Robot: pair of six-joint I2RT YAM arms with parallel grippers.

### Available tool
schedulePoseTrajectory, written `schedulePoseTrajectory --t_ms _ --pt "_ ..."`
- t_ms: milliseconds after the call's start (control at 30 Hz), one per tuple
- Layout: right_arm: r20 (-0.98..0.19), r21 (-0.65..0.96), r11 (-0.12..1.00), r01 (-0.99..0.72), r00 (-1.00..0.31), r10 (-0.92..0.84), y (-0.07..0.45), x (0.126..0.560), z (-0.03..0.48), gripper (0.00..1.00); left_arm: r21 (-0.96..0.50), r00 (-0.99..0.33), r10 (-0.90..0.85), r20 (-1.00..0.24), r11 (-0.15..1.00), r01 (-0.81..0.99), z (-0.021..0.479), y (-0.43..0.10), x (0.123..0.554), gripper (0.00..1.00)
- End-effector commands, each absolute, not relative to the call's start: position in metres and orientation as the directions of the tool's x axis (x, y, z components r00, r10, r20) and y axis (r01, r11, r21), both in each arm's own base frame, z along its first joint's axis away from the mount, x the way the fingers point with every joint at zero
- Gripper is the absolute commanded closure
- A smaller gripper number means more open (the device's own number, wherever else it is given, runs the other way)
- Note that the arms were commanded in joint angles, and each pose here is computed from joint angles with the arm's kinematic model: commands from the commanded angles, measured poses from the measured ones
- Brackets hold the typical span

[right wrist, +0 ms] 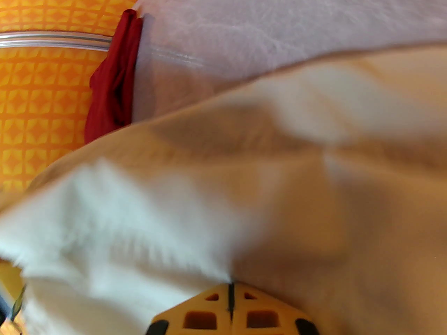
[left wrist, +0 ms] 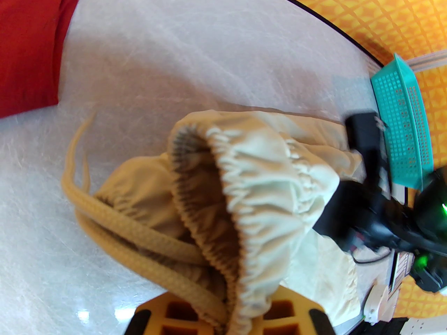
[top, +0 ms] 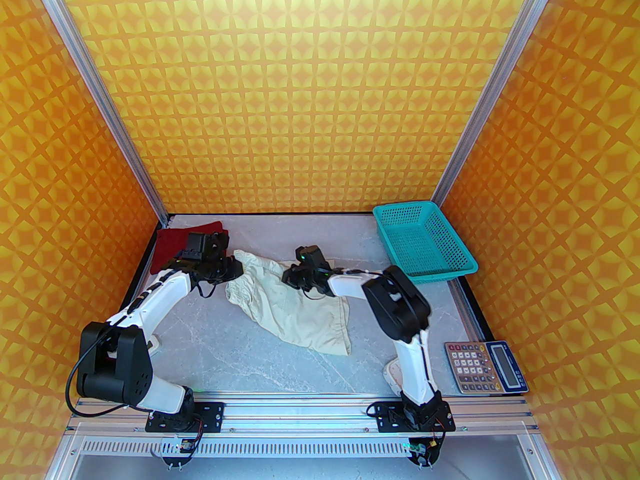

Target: Fold and stack the mixed laundry pile

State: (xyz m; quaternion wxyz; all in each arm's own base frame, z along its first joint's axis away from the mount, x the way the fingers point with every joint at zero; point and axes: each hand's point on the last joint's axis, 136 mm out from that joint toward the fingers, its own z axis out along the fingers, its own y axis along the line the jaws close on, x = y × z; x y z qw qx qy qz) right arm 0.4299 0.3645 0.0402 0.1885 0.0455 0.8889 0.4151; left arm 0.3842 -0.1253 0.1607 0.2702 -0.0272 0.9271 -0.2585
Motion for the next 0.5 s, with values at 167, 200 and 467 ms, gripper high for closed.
schedulePoseTrajectory --t_ms 167,200,467 --pt "-0.329 0.769 0.626 -0.130 -0.920 0.212 0.371 0.430 0.076 1.00 -0.351 -0.851 -0.071 -0.520 0.926 0.137 0.180 -0.134 0.387 1.00" --pt "-0.338 0.764 0.631 -0.138 -0.918 0.209 0.367 0.425 0.084 1.00 -0.336 -0.852 -0.068 -0.518 0.933 0.130 0.180 -0.133 0.386 1.00" --pt "-0.275 0.784 0.608 -0.125 -0.948 0.160 0.352 0.345 0.089 1.00 -0.309 -0.850 -0.081 -0.520 0.946 0.099 0.178 -0.135 0.385 1.00"
